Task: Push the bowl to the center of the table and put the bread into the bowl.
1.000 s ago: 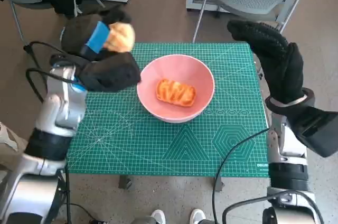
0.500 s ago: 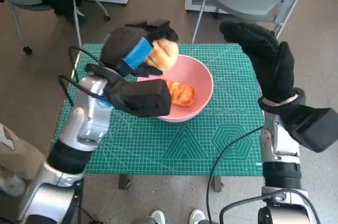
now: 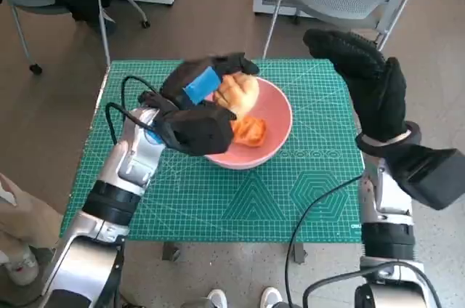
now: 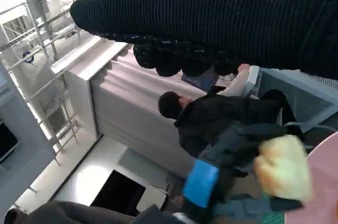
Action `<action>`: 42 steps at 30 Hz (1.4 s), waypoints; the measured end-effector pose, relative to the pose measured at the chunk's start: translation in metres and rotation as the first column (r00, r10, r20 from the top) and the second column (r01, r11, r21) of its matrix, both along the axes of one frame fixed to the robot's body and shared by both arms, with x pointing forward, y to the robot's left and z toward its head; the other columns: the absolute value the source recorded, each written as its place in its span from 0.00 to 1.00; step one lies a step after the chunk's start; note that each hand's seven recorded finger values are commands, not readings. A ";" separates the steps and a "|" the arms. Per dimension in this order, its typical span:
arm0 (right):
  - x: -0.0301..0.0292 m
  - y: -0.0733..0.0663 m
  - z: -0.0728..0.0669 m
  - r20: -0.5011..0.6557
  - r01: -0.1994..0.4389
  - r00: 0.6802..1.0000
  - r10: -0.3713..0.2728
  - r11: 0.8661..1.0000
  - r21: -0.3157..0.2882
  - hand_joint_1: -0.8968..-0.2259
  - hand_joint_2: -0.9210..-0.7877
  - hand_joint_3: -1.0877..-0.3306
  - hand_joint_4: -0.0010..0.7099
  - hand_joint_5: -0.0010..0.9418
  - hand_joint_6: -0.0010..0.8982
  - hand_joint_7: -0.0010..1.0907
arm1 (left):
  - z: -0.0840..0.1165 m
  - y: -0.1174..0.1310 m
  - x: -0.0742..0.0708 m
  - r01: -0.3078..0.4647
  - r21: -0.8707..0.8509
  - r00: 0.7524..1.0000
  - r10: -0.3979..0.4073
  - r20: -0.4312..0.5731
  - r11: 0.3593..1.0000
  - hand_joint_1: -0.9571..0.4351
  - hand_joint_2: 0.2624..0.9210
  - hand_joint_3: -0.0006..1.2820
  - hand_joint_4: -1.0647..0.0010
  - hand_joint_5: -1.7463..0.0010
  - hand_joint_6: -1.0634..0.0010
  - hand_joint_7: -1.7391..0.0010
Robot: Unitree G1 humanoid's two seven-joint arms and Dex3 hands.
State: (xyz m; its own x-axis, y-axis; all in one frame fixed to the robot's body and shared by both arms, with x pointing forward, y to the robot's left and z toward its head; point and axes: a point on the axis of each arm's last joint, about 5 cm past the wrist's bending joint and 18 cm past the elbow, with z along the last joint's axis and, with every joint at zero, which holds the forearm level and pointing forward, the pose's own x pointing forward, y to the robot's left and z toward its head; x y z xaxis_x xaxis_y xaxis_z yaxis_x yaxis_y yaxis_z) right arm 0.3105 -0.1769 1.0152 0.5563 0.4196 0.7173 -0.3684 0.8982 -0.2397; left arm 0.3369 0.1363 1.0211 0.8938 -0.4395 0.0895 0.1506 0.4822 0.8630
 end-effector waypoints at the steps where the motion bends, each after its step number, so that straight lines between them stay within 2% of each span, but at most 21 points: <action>1: 0.0000 0.000 0.000 0.000 0.001 1.000 -0.001 1.000 0.000 0.27 0.00 0.37 0.21 0.00 0.00 0.43 | -0.001 0.001 0.000 -0.003 0.004 1.000 0.003 -0.007 1.000 0.43 0.91 0.02 0.98 0.99 0.93 0.95; 6: 0.0000 0.000 0.000 0.002 0.002 1.000 -0.002 1.000 0.002 0.26 0.00 0.37 0.21 0.00 0.00 0.43 | -0.001 0.008 0.002 -0.014 0.006 0.999 0.014 -0.032 1.000 0.28 0.98 0.03 1.00 1.00 0.95 0.97; 10: 0.0002 0.001 0.000 0.000 0.004 1.000 -0.004 1.000 0.007 0.26 0.00 0.38 0.21 0.00 0.00 0.43 | 0.000 0.014 0.003 -0.004 -0.061 0.999 0.002 -0.042 0.998 0.17 0.99 0.17 1.00 1.00 0.99 0.99; 12: 0.0002 0.002 0.000 0.000 0.004 1.000 -0.004 1.000 0.012 0.26 0.00 0.38 0.21 0.00 0.00 0.43 | 0.001 0.018 0.003 0.008 -0.123 0.999 -0.014 -0.043 0.992 0.13 1.00 0.28 1.00 1.00 0.99 1.00; 15: 0.0004 0.003 0.000 0.001 0.002 1.000 -0.002 1.000 0.016 0.26 0.00 0.38 0.21 0.00 0.00 0.43 | 0.004 0.026 0.003 0.040 -0.257 0.998 -0.052 -0.038 0.966 0.10 1.00 0.37 1.00 1.00 1.00 1.00; 20: 0.0004 0.004 0.000 0.002 0.006 1.000 -0.006 1.000 0.025 0.27 0.00 0.38 0.22 0.01 0.00 0.44 | 0.010 0.037 0.001 0.115 -0.488 0.992 -0.121 0.021 0.865 0.11 1.00 0.43 1.00 1.00 1.00 1.00; 25: 0.0007 0.006 0.002 0.009 0.008 1.000 -0.008 0.999 0.031 0.28 0.00 0.39 0.23 0.01 0.00 0.44 | 0.014 0.047 -0.002 0.191 -0.649 0.980 -0.176 0.089 0.737 0.12 1.00 0.44 1.00 1.00 1.00 1.00; 30: 0.0019 0.009 0.007 0.021 0.012 1.000 -0.013 1.000 0.027 0.28 0.00 0.39 0.23 0.01 0.00 0.45 | 0.017 0.055 -0.007 0.249 -0.735 0.966 -0.213 0.145 0.631 0.10 1.00 0.45 1.00 1.00 0.99 1.00; 36: 0.0035 0.013 0.018 0.060 0.013 0.998 -0.014 1.000 0.025 0.28 0.00 0.40 0.23 0.01 0.01 0.45 | 0.022 0.063 -0.017 0.295 -0.788 0.953 -0.226 0.202 0.540 0.10 1.00 0.38 1.00 1.00 0.98 0.99; 42: 0.0041 0.018 0.028 0.096 0.005 0.995 -0.008 1.000 0.030 0.28 0.00 0.41 0.23 0.01 0.01 0.45 | 0.026 0.065 -0.030 0.348 -0.827 0.933 -0.245 0.263 0.441 0.17 1.00 0.28 1.00 1.00 0.97 0.99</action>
State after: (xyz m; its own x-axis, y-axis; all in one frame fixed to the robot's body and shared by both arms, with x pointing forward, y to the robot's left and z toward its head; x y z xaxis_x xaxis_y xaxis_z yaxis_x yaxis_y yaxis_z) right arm 0.3146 -0.1586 1.0431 0.4865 0.3938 0.7799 -0.3394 0.9077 -0.2466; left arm 0.3074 0.2015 1.0471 0.6891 -0.3349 0.6427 0.3833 0.9211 0.0691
